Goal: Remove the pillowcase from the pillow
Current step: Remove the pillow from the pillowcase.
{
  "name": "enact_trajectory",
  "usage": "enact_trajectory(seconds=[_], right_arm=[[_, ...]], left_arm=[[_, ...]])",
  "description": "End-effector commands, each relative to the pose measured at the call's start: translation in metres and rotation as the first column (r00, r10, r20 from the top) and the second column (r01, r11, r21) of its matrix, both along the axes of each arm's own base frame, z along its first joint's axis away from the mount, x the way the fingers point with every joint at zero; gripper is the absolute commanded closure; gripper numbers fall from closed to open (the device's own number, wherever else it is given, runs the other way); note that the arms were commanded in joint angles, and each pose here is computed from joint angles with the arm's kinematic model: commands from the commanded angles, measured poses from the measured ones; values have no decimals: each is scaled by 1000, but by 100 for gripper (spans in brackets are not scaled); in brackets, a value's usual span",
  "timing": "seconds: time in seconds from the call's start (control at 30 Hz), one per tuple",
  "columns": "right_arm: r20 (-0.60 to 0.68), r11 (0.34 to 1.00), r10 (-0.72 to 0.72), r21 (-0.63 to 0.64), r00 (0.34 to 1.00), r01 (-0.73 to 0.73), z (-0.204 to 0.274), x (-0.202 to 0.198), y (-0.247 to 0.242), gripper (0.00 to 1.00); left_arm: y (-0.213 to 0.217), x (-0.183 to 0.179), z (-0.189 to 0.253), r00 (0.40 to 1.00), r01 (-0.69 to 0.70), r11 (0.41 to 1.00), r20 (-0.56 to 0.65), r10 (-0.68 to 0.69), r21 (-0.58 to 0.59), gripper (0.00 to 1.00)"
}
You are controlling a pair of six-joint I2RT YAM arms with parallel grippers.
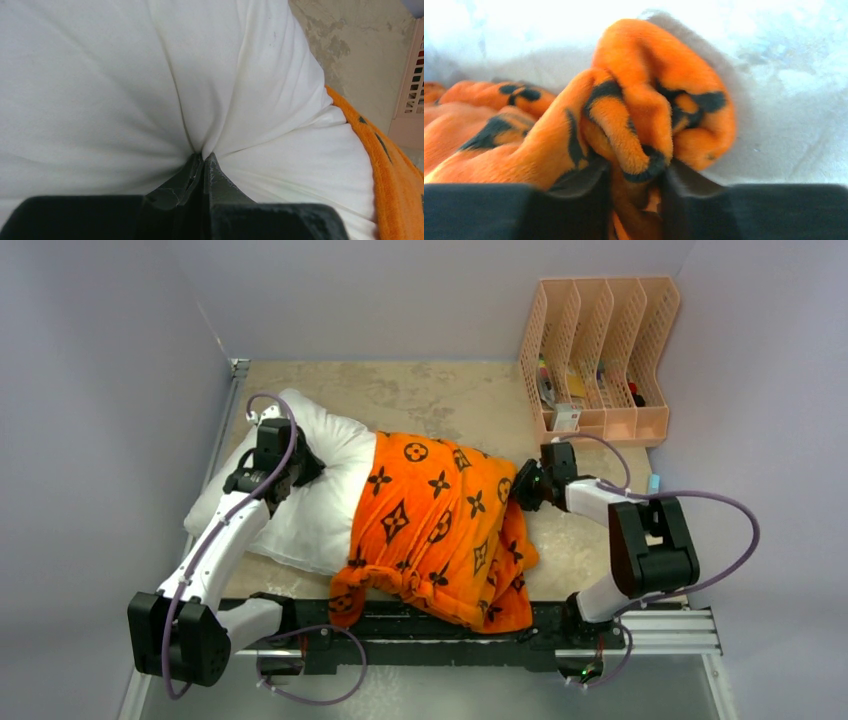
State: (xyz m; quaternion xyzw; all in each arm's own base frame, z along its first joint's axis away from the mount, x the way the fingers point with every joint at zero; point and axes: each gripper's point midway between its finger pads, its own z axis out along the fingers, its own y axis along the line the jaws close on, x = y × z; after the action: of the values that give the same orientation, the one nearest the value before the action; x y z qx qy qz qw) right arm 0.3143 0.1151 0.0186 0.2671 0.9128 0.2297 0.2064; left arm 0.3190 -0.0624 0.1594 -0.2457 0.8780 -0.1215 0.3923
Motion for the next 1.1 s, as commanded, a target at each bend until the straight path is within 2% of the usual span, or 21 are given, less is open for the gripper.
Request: enact_trajectory(seconds=[0.0, 0.03, 0.13, 0.27, 0.37, 0.43, 0.53, 0.6, 0.77, 0.8, 0.83, 0.87, 0.9, 0.97, 1.07], right_arm=[[-144, 983, -144, -133, 979, 125, -36, -38, -28, 83], [-107, 975, -179, -150, 978, 162, -21, -31, -43, 99], [28, 939, -308, -151, 951, 308, 33, -10, -106, 100], [211, 856, -463, -146, 861, 496, 119, -4, -195, 100], [287, 829, -523, -49, 802, 558, 159, -12, -227, 100], [298, 838, -525, 18, 797, 545, 175, -9, -233, 100], [335, 820, -541, 9, 771, 572, 194, -5, -243, 100], [369, 836, -520, 31, 771, 548, 209, 6, -244, 100], [322, 939, -325, -1, 889, 344, 193, 17, -203, 100], [323, 954, -283, -5, 903, 301, 186, 16, -188, 94], [318, 968, -242, 9, 917, 253, 179, 14, -172, 79], [304, 975, -215, 20, 928, 219, 173, 11, -160, 56], [263, 977, -209, 18, 942, 212, 164, 7, -152, 42], [228, 990, -130, -29, 965, 141, 157, 1, -134, 31], [243, 997, 8, -75, 970, 11, 159, -9, -98, 27]], left_arm=[[37, -59, -59, 956, -18, 983, -286, 71, 183, 100], [37, -59, -60, 954, -17, 983, -291, 71, 183, 100], [38, -59, -61, 952, -19, 982, -297, 75, 188, 100], [39, -59, -61, 951, -24, 981, -298, 81, 190, 100], [44, -58, -61, 948, -44, 979, -301, 105, 201, 100], [50, -58, -61, 946, -68, 975, -297, 131, 213, 100], [56, -58, -59, 943, -92, 971, -293, 157, 223, 100], [58, -59, -57, 943, -105, 968, -285, 170, 230, 100], [55, -57, -53, 952, -95, 973, -265, 151, 212, 100], [53, -56, -54, 953, -82, 975, -271, 138, 206, 100], [50, -56, -54, 954, -70, 978, -273, 123, 196, 100], [48, -56, -54, 955, -58, 981, -275, 109, 187, 100], [46, -55, -52, 957, -50, 982, -273, 98, 180, 100], [44, -54, -50, 961, -39, 985, -263, 83, 168, 100], [44, -56, -52, 960, -38, 985, -268, 82, 168, 100]])
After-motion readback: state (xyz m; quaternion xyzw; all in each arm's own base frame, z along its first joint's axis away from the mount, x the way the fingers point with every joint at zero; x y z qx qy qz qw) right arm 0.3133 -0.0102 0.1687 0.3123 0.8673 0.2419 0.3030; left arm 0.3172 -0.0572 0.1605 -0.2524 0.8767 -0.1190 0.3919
